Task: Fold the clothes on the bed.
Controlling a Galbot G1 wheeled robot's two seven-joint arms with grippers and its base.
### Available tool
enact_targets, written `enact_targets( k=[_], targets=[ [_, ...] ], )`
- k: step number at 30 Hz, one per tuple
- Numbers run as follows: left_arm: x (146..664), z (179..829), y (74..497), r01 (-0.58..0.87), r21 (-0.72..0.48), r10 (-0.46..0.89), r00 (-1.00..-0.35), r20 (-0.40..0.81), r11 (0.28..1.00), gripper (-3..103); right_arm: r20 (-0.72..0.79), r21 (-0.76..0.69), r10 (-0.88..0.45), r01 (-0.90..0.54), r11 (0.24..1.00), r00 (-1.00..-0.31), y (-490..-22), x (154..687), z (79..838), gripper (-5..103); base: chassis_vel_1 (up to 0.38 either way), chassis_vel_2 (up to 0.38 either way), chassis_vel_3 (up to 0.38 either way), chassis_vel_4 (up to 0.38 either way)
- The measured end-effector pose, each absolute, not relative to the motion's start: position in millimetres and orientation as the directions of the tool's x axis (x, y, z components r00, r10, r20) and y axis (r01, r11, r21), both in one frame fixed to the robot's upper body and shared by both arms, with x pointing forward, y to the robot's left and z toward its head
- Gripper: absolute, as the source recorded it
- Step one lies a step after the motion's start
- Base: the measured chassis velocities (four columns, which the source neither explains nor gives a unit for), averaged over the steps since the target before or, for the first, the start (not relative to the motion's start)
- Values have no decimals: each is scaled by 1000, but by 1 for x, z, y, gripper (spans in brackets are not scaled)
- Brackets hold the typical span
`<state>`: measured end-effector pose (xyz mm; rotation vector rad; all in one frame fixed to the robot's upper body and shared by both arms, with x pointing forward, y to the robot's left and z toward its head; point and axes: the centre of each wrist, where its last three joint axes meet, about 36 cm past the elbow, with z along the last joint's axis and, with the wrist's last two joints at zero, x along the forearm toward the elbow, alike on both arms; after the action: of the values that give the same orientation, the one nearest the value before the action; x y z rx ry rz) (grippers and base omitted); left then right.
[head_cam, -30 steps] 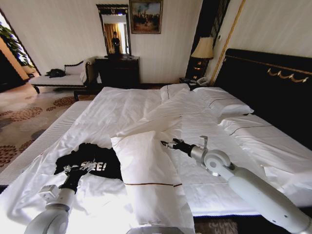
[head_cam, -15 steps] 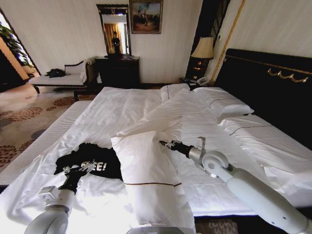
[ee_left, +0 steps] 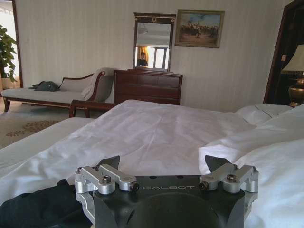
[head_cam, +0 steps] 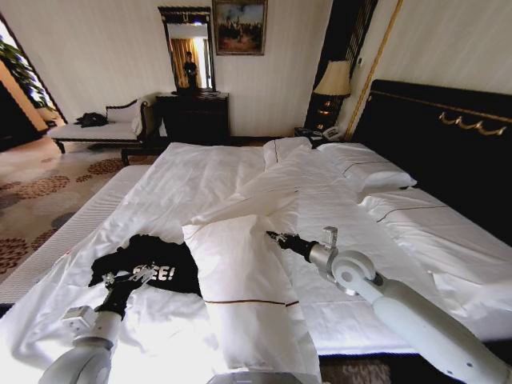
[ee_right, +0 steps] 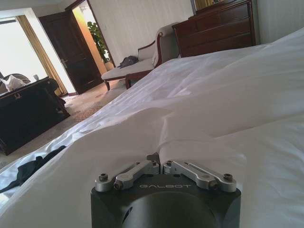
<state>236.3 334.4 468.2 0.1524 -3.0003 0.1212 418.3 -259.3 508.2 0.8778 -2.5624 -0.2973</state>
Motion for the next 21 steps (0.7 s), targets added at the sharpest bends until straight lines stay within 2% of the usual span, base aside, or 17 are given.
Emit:
enact_targets(
  k=[8, 12, 21],
  targets=[
    [241, 470, 332, -103, -75, -92, -988, 127, 992, 100, 286, 298, -598, -524, 798, -749, -266, 409, 518, 0, 0, 0, 0, 0],
    [243, 473, 332, -103, -76, -93, -989, 119, 992, 100, 229, 251, -532, -479, 841, -815, -289, 396, 538, 0, 0, 0, 0, 0],
    [253, 476, 333, -96, -86, -87, -991, 104, 992, 100, 175, 221, -408, -368, 903, -896, -327, 345, 568, 0, 0, 0, 0, 0]
  ],
)
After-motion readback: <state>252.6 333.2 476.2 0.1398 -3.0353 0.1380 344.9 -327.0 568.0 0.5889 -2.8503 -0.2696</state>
